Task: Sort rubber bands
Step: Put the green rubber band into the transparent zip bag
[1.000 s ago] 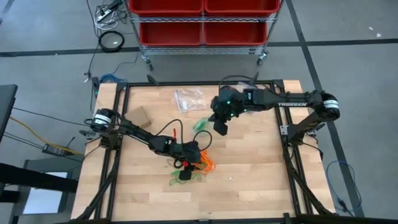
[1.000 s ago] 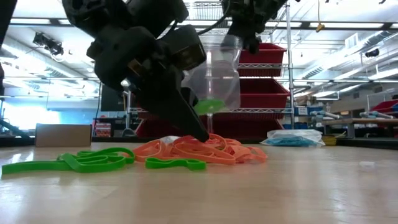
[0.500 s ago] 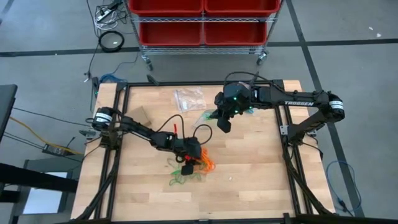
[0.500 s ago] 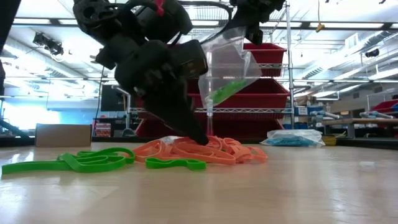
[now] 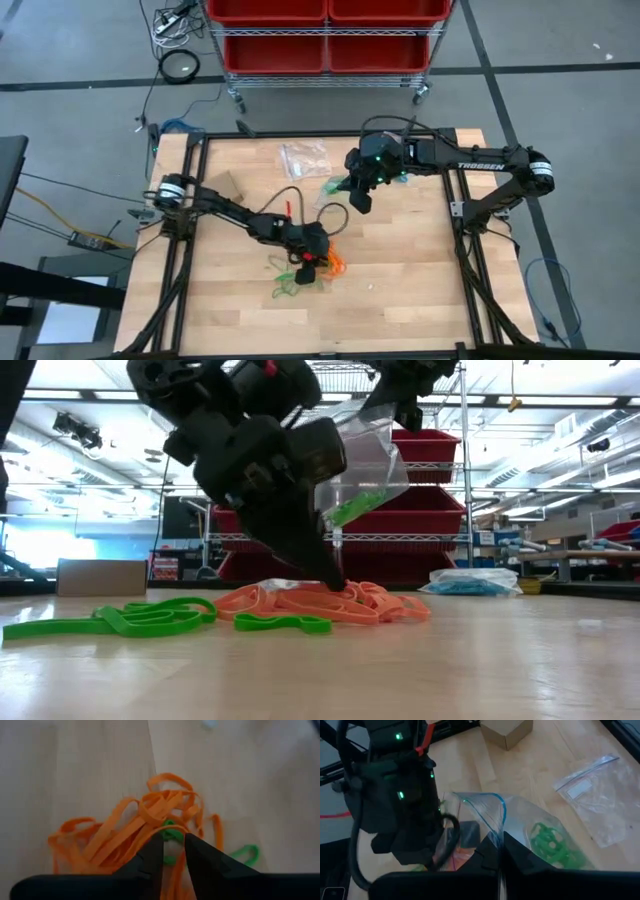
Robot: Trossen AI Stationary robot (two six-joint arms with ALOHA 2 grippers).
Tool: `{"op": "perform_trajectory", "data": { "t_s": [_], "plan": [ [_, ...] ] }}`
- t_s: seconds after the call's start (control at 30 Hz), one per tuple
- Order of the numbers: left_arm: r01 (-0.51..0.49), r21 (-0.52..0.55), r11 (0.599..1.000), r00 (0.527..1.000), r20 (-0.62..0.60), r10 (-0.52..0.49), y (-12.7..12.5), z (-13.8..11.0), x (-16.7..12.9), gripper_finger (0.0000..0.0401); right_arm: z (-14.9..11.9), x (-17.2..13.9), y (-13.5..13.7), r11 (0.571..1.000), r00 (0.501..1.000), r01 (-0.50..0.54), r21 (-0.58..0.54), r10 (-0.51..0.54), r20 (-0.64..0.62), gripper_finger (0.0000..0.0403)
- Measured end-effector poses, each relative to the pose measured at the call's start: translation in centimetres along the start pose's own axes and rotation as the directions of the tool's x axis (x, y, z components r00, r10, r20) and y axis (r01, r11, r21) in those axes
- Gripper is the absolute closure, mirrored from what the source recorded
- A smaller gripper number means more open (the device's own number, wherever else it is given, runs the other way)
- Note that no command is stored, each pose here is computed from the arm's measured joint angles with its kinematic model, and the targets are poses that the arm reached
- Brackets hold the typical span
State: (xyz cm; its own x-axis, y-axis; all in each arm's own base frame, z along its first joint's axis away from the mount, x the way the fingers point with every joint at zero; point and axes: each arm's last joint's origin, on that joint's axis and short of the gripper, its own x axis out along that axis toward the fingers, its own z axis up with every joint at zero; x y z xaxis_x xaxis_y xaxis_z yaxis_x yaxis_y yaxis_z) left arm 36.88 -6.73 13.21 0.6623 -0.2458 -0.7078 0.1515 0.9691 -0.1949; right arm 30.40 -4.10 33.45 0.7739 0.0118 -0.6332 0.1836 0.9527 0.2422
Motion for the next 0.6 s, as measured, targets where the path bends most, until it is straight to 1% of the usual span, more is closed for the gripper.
{"op": "perform_trajectory", "data": {
  "t_s": [0.07,0.17,0.37,0.43,0.53,0.6],
  "plan": [
    [-0.006,0.008,1.000,0.999,-0.053,0.006,0.0,0.0,0.7,0.0314,0.0,0.0,0.0,1.000,1.000,-0.001,0.000,0.001,-0.003,0.0403],
    [-0.008,0.008,1.000,0.996,-0.093,0.008,0.0,0.4,1.5,0.0314,0.0,0.0,0.1,1.000,1.000,-0.003,-0.001,0.003,-0.002,0.0403],
    [-0.017,0.056,0.998,0.993,-0.119,0.023,0.0,0.9,1.5,0.0320,-0.1,0.0,0.2,1.000,1.000,-0.006,-0.005,0.006,-0.006,0.0403],
    [-0.020,0.080,0.997,0.989,-0.144,0.031,-0.1,1.2,1.4,0.0338,-0.1,0.1,0.2,1.000,1.000,-0.007,-0.010,0.007,-0.007,0.0403],
    [-0.050,0.132,0.990,0.977,-0.199,0.076,-0.2,1.4,1.1,0.0386,-0.1,0.1,0.2,1.000,1.000,-0.008,-0.013,0.008,-0.008,0.0403],
    [-0.089,0.172,0.981,0.962,-0.239,0.129,-0.3,1.6,0.4,0.0393,-0.1,0.1,0.2,1.000,1.000,-0.008,-0.012,0.008,-0.008,0.0403]
  ]
}}
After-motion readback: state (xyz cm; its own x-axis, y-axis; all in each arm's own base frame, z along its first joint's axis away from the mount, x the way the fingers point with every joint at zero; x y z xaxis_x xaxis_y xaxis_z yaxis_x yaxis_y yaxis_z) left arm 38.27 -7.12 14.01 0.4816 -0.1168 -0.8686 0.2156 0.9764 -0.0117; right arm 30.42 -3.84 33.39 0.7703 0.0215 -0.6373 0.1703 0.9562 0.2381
